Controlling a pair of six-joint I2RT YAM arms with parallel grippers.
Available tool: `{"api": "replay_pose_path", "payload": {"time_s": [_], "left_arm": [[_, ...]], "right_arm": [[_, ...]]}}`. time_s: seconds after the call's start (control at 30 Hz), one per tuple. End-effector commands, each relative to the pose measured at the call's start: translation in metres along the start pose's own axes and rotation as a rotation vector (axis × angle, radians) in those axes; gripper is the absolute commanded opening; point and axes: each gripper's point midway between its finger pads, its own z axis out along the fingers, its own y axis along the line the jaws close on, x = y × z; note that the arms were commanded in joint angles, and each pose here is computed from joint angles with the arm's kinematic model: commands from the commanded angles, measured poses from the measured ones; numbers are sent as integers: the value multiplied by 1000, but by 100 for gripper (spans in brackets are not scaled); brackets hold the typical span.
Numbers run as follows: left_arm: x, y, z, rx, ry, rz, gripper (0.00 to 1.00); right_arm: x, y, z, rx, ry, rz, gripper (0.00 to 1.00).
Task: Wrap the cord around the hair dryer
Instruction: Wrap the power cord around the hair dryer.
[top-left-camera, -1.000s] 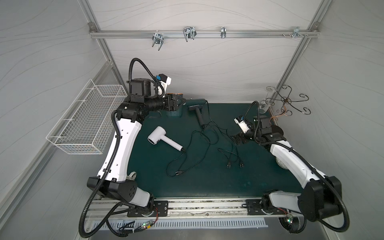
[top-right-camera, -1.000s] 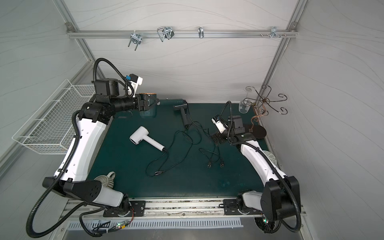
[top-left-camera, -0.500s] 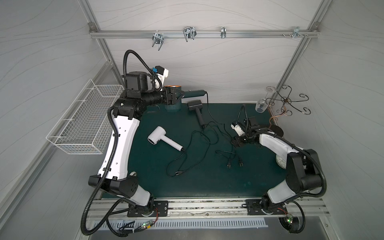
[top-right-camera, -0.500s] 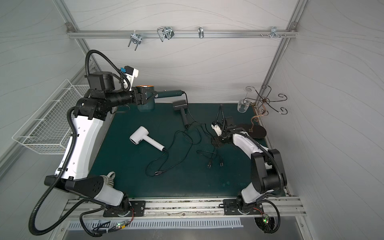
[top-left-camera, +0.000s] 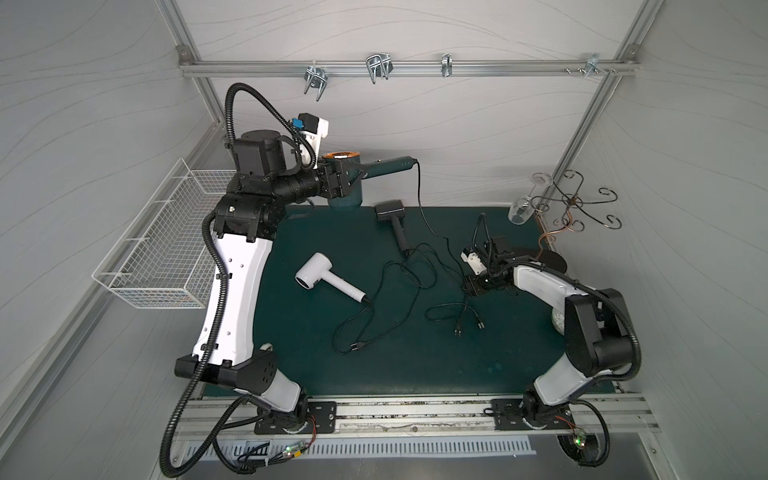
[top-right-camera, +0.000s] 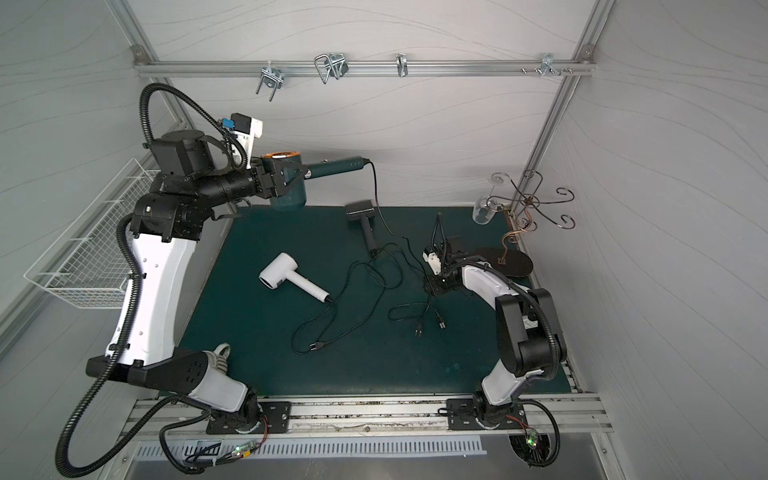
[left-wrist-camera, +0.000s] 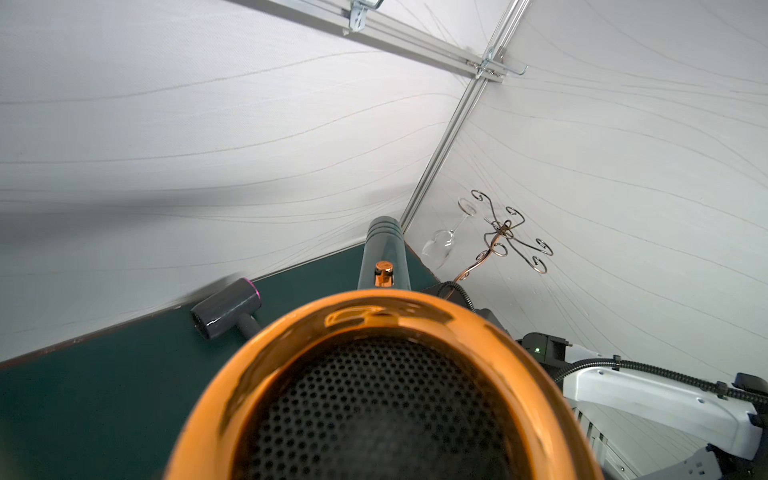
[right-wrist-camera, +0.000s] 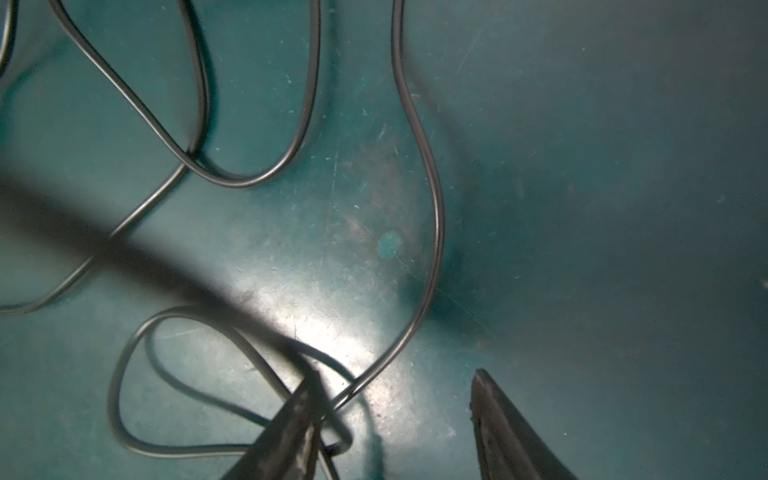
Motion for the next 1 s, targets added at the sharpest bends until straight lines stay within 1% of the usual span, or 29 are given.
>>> {"api": "replay_pose_path", "payload": {"time_s": [0.0, 0.07, 0.27, 0.3, 0.33, 0.37, 0.4, 0.43, 0.6, 0.77, 0.83, 0.97], "left_arm": [[-41, -23, -13, 67, -137, 84, 0], [-42, -24, -14, 68, -140, 82, 0], [-43, -24, -15, 66, -145, 82, 0], [-42, -24, -15, 65, -144, 81, 0], [-42, -24, -15, 62, -143, 81, 0], [-42, -23, -15, 58, -143, 80, 0], [-42, -23, -15, 56, -143, 82, 0], [-41, -21, -15, 51, -143, 81, 0], [-39, -13, -14, 35, -143, 59, 0], [-27, 5, -5, 17, -113, 17, 0], [-18, 13, 2, 17, -90, -7, 0], [-2, 26, 16, 21, -51, -47, 0]], "right_arm": [[-7, 5, 5, -28, -8, -7, 54], [-9, 8, 7, -30, -8, -16, 51], [-14, 24, 9, -75, -42, -33, 35], [-14, 27, 9, -77, -47, -41, 31], [-15, 29, 9, -78, -55, -50, 25], [-16, 30, 8, -84, -63, -24, 17], [-18, 31, 7, -86, -75, -17, 7], [-19, 32, 4, -91, -90, -21, 0], [-28, 34, -19, -71, -158, -25, 0], [-37, 46, -69, -48, -215, -67, 0], [-38, 56, -93, -16, -226, -118, 0], [-38, 80, -135, 61, -230, -281, 0]]}}
